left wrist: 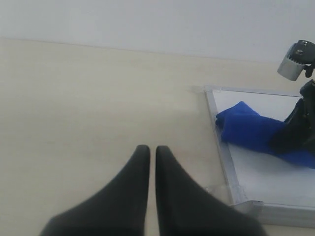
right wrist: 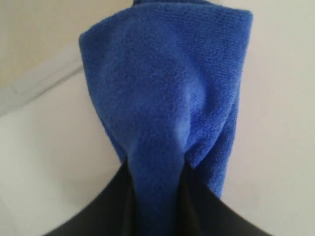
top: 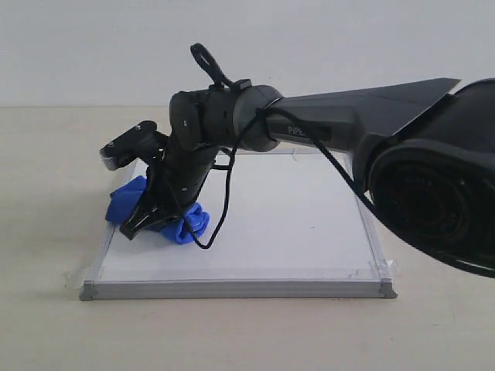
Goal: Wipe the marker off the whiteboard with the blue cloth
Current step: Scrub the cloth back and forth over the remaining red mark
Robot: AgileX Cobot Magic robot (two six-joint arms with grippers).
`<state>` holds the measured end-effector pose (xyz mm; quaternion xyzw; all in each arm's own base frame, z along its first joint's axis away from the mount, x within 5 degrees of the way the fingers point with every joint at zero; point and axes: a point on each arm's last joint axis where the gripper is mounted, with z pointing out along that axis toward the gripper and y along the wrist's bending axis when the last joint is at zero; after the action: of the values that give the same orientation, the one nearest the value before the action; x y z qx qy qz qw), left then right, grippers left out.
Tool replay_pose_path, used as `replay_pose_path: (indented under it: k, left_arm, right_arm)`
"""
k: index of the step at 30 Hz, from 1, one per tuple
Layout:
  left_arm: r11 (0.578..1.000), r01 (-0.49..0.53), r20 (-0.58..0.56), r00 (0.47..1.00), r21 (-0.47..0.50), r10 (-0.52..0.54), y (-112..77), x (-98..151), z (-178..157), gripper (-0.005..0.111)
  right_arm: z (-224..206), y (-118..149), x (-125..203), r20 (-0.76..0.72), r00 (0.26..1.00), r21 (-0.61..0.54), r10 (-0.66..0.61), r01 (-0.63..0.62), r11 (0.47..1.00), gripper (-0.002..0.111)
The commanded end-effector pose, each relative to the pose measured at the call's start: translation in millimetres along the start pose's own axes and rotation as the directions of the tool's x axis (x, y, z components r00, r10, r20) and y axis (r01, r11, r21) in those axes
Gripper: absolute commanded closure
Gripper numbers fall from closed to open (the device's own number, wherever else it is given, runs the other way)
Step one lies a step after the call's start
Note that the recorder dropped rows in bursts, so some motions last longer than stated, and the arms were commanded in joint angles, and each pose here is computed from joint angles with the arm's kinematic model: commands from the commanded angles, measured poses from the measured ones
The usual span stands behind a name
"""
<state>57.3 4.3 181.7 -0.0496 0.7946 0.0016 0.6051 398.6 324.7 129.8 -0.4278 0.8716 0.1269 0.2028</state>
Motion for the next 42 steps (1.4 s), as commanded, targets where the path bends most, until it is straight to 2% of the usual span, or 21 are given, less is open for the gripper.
replay_pose_path:
  k: [1, 3, 6, 10, 13, 16, 19, 21, 24, 26, 28, 29, 30, 32, 33, 34, 35, 37, 38, 40, 42]
  left_arm:
    - [1.0, 0.003, 0.02, 1.0, 0.003, -0.003, -0.3, -2, -1, 0.102]
    - [1.0, 0.003, 0.02, 1.0, 0.003, -0.003, -0.3, -2, -1, 0.102]
    - [1.0, 0.003, 0.02, 1.0, 0.003, -0.003, -0.3, -2, -1, 0.102]
    - [1.0, 0.003, 0.02, 1.0, 0.003, -0.003, -0.3, -2, -1, 0.102]
    - [1.0, 0.003, 0.02, 1.0, 0.003, -0.003, -0.3, -2, -1, 0.102]
    - [1.0, 0.003, 0.02, 1.0, 0.003, -0.003, -0.3, -2, -1, 0.102]
    - [1.0, 0.003, 0.02, 1.0, 0.003, -0.003, -0.3, -2, -1, 0.102]
    - [1.0, 0.003, 0.02, 1.0, 0.003, -0.003, -0.3, -2, -1, 0.102]
    - [1.0, 0.003, 0.02, 1.0, 0.003, -0.003, -0.3, -2, -1, 0.102]
    - [1.0, 0.003, 0.02, 1.0, 0.003, -0.003, -0.3, -2, -1, 0.102]
    - [1.0, 0.003, 0.02, 1.0, 0.003, -0.003, -0.3, -2, -1, 0.102]
    - [1.0, 0.003, 0.02, 1.0, 0.003, -0.003, -0.3, -2, -1, 0.102]
    - [1.0, 0.003, 0.02, 1.0, 0.003, -0.003, -0.3, -2, -1, 0.102]
    - [1.0, 0.003, 0.02, 1.0, 0.003, -0.003, -0.3, -2, -1, 0.102]
    - [1.0, 0.003, 0.02, 1.0, 0.003, -0.003, -0.3, -2, -1, 0.102]
    - [1.0, 0.003, 0.02, 1.0, 0.003, -0.003, -0.3, -2, -1, 0.102]
    - [1.0, 0.003, 0.02, 1.0, 0.003, -0.003, -0.3, -2, -1, 0.102]
    - [1.0, 0.003, 0.02, 1.0, 0.003, -0.003, -0.3, -2, -1, 0.102]
    - [1.0, 0.003, 0.02, 1.0, 0.003, -0.003, -0.3, -2, -1, 0.102]
    - [1.0, 0.003, 0.02, 1.0, 0.003, -0.003, -0.3, -2, -1, 0.102]
    - [1.0, 0.003, 0.02, 1.0, 0.003, -0.003, -0.3, -2, -1, 0.102]
  right_arm:
    - [0, -13, 9, -0.083, 0.996, 0.115, 0.022, -0.012, 0.993, 0.108]
    - [-6, -37, 15, -0.114, 0.991, 0.301, 0.067, -0.029, 0.953, 0.108]
    - [-17, -69, 24, -0.141, 0.981, 0.483, 0.133, -0.049, 0.874, 0.108]
    - [-20, -80, 30, -0.149, 0.972, 0.501, 0.181, -0.083, 0.861, 0.108]
    - [-14, -70, 28, -0.137, 0.976, 0.383, 0.172, -0.108, 0.917, 0.108]
    - [-7, -46, 21, -0.106, 0.986, 0.136, 0.131, -0.116, 0.984, 0.108]
    - [-6, -18, 13, -0.063, 0.993, -0.126, 0.101, -0.108, 0.986, 0.108]
    - [-7, -13, 12, -0.056, 0.996, -0.179, 0.063, -0.072, 0.981, 0.108]
    - [-5, -31, 19, -0.113, 0.99, 0.017, 0.082, -0.08, 0.997, 0.108]
    - [-4, -50, 26, -0.165, 0.98, 0.23, 0.113, -0.074, 0.97, 0.108]
    - [-7, -68, 33, -0.202, 0.97, 0.424, 0.135, -0.038, 0.905, 0.108]
    - [-11, -80, 36, -0.212, 0.966, 0.549, 0.149, -0.008, 0.836, 0.108]
    - [-11, -82, 37, -0.209, 0.964, 0.576, 0.161, -0.012, 0.818, 0.108]
    - [-7, -78, 38, -0.226, 0.962, 0.533, 0.155, -0.011, 0.846, 0.108]
    - [-3, -71, 37, -0.233, 0.963, 0.461, 0.137, -0.014, 0.887, 0.108]
    - [1, -61, 37, -0.233, 0.965, 0.356, 0.124, -0.034, 0.934, 0.108]
    - [6, -45, 34, -0.215, 0.97, 0.182, 0.116, -0.077, 0.98, 0.108]
    - [9, -26, 29, -0.178, 0.98, -0.035, 0.087, -0.095, 0.995, 0.108]
    - [8, -21, 27, -0.164, 0.985, -0.094, 0.059, -0.076, 0.993, 0.108]
    - [6, -15, 24, -0.139, 0.989, -0.162, 0.053, -0.075, 0.984, 0.108]
    - [0, -19, 20, -0.119, 0.992, -0.127, 0.053, -0.068, 0.99, 0.108]
